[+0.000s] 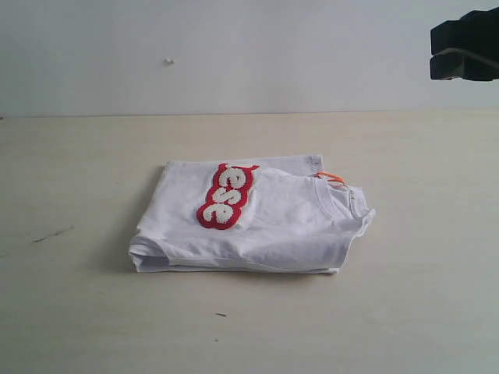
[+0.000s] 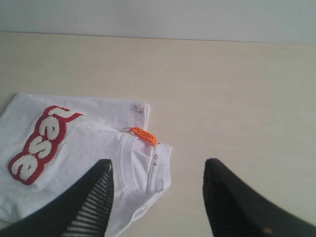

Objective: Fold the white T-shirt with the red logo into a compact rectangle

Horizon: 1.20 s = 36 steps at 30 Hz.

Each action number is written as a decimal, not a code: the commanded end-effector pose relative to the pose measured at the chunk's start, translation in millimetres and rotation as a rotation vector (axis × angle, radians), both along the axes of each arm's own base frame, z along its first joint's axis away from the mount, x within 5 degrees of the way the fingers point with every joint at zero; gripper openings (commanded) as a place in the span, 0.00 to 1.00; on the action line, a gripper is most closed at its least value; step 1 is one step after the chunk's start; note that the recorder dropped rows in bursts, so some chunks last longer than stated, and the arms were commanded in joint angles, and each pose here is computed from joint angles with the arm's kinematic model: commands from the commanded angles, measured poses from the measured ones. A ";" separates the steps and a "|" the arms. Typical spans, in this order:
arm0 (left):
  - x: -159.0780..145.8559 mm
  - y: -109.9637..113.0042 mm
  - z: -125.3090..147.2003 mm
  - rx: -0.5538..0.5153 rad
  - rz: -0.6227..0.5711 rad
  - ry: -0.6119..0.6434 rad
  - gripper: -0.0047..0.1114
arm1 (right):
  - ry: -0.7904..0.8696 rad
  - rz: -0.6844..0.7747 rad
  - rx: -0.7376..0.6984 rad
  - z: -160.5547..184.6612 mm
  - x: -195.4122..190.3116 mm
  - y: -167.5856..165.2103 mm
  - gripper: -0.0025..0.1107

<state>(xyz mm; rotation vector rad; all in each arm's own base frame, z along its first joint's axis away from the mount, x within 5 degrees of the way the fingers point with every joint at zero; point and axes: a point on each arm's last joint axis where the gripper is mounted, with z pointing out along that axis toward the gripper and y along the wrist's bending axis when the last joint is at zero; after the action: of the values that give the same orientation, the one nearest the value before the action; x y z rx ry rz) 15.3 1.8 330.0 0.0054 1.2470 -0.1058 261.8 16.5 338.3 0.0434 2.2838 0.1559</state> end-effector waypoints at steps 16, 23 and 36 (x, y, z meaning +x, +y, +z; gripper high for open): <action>40.4 -7.6 -115.1 0.049 -0.030 0.216 0.04 | -0.021 -0.001 -0.004 2.4 -0.7 -1.4 0.50; 40.2 -7.4 -113.7 0.044 -0.028 0.200 0.04 | -0.021 -0.001 -0.004 2.4 -0.7 -1.4 0.50; 41.0 -4.2 -129.1 0.054 0.033 0.371 0.04 | -0.021 -0.001 -0.004 2.4 -0.7 -1.4 0.50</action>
<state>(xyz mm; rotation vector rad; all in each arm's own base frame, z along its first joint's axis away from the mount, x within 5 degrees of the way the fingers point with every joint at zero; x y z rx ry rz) 56.7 -2.2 207.3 0.0169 1.5589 -0.0389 262.1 16.4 338.6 0.0415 2.2797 0.1548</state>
